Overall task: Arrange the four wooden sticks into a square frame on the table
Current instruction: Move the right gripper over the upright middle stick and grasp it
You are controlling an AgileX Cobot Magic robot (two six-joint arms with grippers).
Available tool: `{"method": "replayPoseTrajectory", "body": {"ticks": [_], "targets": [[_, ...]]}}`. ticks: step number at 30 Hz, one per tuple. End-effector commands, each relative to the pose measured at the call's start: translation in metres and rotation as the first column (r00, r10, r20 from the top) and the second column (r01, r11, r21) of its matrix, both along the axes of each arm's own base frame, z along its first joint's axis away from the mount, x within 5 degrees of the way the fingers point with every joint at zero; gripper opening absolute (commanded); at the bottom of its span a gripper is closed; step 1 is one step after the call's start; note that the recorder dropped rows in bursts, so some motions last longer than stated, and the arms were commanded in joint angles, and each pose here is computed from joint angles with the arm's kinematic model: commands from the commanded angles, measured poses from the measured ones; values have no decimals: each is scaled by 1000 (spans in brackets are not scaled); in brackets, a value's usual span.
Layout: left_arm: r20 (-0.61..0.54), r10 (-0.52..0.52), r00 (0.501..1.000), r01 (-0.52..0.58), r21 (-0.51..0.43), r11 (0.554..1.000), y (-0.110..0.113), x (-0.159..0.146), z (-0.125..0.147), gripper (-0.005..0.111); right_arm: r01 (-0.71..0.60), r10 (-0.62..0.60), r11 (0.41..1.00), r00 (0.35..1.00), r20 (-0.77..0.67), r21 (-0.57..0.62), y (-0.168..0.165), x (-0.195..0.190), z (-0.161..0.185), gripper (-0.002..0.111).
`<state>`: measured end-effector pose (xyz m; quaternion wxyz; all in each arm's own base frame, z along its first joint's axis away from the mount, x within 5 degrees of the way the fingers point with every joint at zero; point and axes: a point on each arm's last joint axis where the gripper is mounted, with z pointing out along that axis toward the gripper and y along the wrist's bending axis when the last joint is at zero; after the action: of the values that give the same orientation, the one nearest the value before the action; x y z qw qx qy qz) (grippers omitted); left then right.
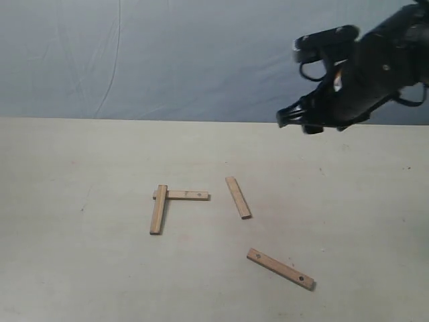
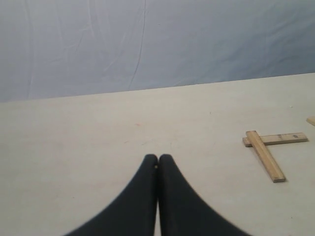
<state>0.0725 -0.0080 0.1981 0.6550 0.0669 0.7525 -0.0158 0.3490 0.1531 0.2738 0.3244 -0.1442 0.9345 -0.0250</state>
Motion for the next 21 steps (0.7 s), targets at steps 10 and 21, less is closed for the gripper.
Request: {"method": "replayPoseTrajectory", "body": {"ticks": [10, 21], "targets": [[4, 32, 999, -32, 0, 999, 2, 0, 0, 0, -68, 91, 994, 954, -286, 87, 77, 19, -81, 54], [204, 50, 978, -46, -24, 999, 5, -16, 13, 0, -45, 83, 991, 945, -316, 126, 100, 35, -103, 56]]}}
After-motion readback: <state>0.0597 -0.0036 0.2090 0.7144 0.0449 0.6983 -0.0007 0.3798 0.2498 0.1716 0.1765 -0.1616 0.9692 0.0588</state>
